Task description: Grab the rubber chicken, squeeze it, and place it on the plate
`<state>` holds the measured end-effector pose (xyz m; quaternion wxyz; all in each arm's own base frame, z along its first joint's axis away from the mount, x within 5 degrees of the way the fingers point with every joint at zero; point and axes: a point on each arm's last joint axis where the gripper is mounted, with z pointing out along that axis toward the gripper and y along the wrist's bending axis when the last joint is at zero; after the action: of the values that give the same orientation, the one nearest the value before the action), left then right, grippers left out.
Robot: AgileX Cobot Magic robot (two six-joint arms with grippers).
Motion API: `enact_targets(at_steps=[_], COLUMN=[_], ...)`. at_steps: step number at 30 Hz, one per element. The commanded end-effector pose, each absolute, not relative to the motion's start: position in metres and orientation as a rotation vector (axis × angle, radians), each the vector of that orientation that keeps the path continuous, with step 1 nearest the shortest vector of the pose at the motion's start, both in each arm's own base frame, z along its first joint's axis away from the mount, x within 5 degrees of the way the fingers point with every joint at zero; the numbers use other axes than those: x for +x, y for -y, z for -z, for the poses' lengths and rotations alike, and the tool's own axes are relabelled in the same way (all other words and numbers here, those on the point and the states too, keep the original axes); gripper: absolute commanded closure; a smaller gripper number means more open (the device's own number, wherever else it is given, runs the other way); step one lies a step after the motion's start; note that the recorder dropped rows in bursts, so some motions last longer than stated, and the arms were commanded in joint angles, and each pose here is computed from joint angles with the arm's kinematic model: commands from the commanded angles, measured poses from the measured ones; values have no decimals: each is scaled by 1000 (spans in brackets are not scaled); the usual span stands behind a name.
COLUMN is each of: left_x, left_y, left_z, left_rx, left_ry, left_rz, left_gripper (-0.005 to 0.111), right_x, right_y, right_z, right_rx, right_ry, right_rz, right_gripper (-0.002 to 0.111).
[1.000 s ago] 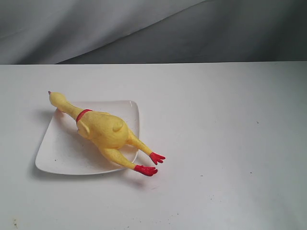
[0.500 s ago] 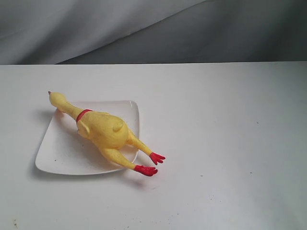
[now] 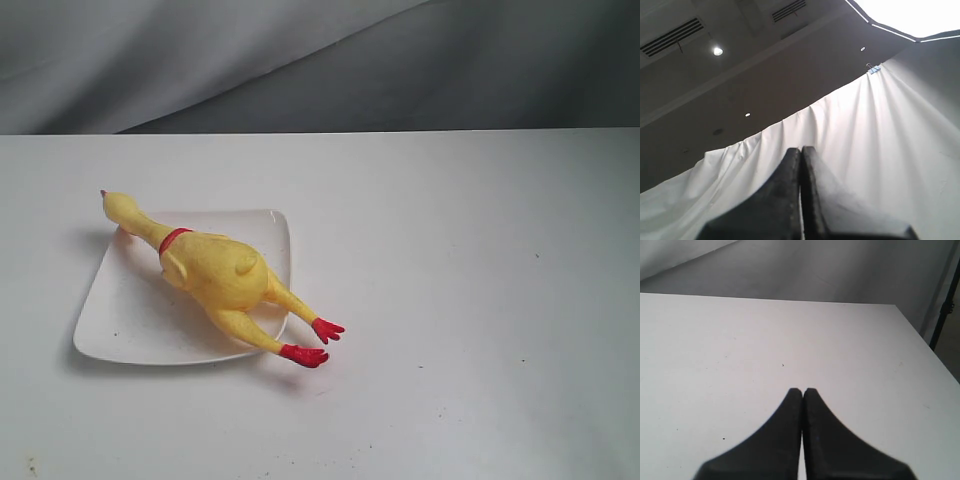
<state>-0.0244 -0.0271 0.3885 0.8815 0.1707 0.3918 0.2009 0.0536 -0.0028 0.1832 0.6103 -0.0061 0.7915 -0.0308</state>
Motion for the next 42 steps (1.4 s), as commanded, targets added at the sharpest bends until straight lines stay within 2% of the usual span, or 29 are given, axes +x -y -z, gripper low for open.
enact_targets(at_steps=[1,6,11,17,26,39,42], left_x=[-20,-9,-2,5,37,55,55], left_y=[18,1,-2,-5,-8,-10,-10], left_z=[-384,-368,-354,-339,-279,-205,-201], left_rx=[225,3,43,31,-44,-102,-133], left_ry=[-850,-1008,-1173,-1287,-1394,-1606,-1617], left_rz=[-360,-303,-391,-380,-242,-160,-130], left_gripper=[106,106,106,106,106,106,106], right_x=[53,53,53,53,53,53,53], right_y=[3,3,3,3,3,3,3], right_z=[-182,-182,-182,-182,-182,-182,-182], right_rx=[-7,-7,-7,-5,-5,-7,-7], right_ry=[-1825,-1825,-1825,-1825,-1825,-1825,-1825], right_rz=[72,72,72,70,70,72,72], right_gripper=[108,108,108,108,108,108,108])
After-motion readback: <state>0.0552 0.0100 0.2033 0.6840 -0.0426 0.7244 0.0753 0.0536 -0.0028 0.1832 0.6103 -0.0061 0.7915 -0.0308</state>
